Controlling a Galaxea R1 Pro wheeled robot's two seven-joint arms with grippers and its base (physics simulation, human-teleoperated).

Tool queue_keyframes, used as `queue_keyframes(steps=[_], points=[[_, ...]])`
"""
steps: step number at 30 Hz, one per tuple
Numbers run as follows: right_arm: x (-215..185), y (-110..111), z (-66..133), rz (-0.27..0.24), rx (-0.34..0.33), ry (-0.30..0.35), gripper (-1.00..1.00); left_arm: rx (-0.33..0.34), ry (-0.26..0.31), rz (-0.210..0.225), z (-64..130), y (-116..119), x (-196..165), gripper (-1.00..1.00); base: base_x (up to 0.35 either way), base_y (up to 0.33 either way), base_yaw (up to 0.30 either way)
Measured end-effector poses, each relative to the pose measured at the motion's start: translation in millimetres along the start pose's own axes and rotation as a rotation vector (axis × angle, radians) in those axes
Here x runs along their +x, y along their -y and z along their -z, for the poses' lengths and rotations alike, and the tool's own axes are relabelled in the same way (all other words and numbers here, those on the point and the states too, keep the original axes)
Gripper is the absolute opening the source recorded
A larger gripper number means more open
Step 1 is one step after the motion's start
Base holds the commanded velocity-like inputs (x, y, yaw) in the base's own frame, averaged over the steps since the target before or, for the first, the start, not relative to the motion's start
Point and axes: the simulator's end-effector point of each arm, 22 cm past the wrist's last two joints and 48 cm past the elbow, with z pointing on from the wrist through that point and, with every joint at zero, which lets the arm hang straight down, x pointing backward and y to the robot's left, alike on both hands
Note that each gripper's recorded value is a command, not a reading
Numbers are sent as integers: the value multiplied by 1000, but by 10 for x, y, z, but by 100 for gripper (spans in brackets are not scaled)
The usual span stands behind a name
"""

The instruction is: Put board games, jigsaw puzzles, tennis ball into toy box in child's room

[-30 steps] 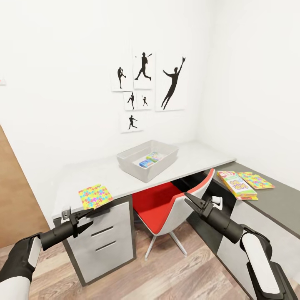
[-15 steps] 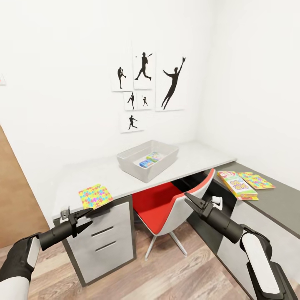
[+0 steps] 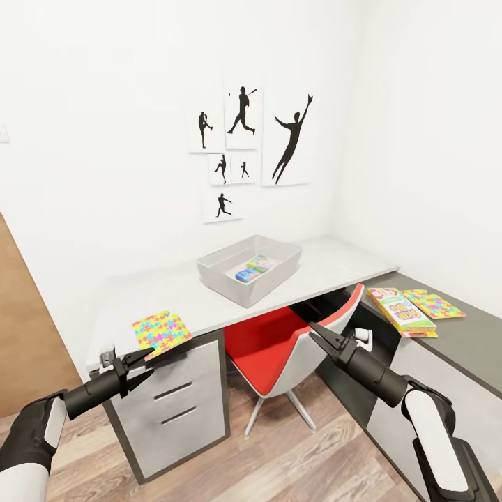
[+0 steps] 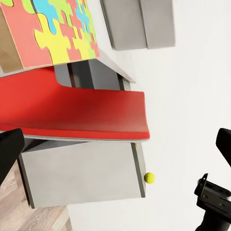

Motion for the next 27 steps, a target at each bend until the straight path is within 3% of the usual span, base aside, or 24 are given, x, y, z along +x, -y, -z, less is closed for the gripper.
queue_keyframes(steps=[3,7,12,15,27], points=[[-53,-13,56,8,-4,1,100,0,0,0,0,0,0,100,0,0,0],[-208,-104,311,41,-49,7,100,0,0,0,-2,0,2,100,0,0,0],[-348,-532,756,69,-263,47,100,1,-1,1,-6,2,6,100,0,0,0],[-393,-637,871,79,-315,62,100,1,-1,1,-7,2,6,100,2,10,0],[-407,-685,923,84,-339,68,100,-1,-2,0,-8,-2,8,100,28,67,0]])
